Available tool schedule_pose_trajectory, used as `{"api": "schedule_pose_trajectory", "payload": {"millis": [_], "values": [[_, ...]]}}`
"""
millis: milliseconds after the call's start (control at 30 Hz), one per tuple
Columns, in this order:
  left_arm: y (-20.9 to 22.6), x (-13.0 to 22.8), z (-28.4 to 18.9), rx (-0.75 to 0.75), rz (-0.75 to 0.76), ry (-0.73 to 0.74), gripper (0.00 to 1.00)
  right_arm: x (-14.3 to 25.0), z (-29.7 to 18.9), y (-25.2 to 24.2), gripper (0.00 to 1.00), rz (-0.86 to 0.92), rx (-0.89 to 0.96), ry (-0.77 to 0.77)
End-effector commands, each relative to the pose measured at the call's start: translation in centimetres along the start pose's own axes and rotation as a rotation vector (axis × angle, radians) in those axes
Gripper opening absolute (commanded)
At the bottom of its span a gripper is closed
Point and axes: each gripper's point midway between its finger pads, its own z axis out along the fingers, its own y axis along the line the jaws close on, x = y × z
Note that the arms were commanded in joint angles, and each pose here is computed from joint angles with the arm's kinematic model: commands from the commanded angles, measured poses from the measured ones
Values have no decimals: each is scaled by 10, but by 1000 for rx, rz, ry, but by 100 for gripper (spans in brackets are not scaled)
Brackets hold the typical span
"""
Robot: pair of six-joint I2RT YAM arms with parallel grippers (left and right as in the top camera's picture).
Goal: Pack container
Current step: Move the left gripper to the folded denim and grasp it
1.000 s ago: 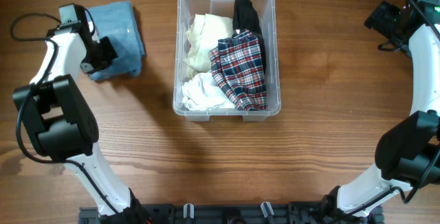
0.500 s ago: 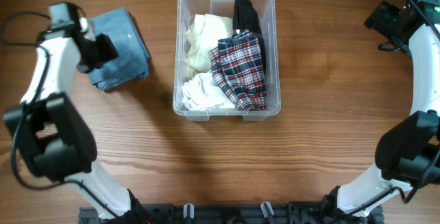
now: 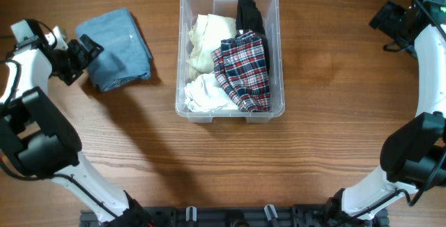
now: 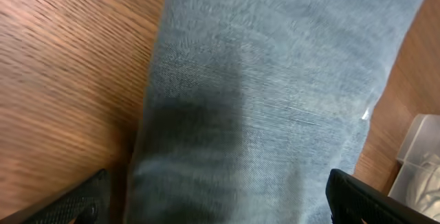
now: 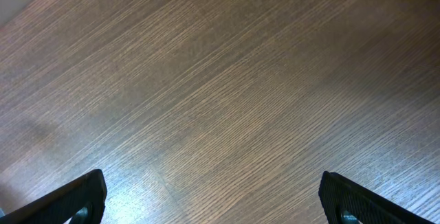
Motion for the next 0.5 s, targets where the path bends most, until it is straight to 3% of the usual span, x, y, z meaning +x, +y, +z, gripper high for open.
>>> {"api": "schedule_pose_trajectory", "payload": {"millis": [0,200,467], "values": [[4,6,13,38,-7,34,100,3,6,1,100,13,-3,15],[20,14,36,32,-38,76,100,3,6,1,99,13,-3,15],[8,25,63,186,-55,132,94,3,6,1,100,12,-3,15]]}}
